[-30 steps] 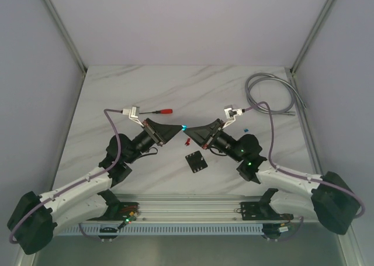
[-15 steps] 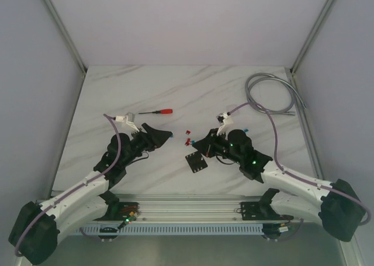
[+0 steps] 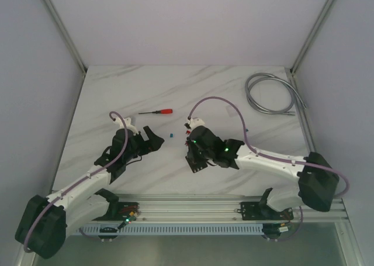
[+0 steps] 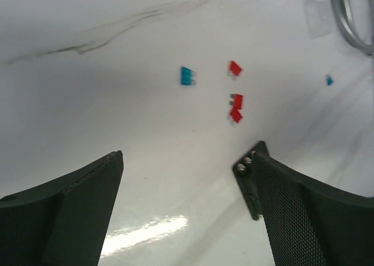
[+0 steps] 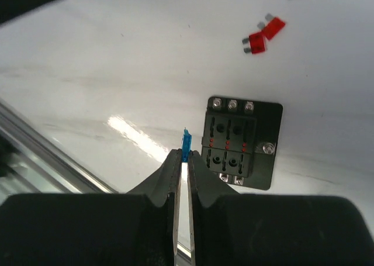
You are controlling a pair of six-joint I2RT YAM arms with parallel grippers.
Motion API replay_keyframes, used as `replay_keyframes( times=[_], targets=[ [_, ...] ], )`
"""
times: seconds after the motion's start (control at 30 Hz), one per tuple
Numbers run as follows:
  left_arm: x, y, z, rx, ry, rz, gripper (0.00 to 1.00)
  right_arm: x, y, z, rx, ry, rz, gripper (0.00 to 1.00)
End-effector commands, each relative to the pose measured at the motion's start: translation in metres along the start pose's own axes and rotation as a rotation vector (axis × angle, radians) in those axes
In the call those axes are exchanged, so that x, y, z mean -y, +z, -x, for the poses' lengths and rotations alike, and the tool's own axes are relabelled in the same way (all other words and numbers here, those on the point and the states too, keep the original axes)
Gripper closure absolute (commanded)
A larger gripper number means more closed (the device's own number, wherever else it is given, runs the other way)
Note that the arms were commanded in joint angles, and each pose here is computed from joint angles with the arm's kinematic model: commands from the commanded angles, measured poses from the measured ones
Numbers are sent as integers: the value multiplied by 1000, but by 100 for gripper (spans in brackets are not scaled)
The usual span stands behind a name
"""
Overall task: Snap on the fuse box
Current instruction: Install the fuse at the fuse box base.
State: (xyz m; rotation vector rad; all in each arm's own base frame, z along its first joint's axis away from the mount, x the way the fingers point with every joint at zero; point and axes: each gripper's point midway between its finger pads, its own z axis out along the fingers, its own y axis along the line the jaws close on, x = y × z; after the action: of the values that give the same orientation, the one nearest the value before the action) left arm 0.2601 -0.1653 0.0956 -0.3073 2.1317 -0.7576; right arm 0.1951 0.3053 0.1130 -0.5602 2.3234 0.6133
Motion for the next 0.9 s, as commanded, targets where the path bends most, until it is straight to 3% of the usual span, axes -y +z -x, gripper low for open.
replay_keyframes(
  times=[0.0,0.4,0.87],
  targets=[
    [-23,3,11,21,72,101,0,17,3,-12,-93,-93,-147,100],
    [-50,11,4,17,104,186,0,17,30,-26,-209,-193,-251,100],
    [-58,12,-3,-6,63,205,0,16,39,-33,-241,-250,-313,100]
  ],
)
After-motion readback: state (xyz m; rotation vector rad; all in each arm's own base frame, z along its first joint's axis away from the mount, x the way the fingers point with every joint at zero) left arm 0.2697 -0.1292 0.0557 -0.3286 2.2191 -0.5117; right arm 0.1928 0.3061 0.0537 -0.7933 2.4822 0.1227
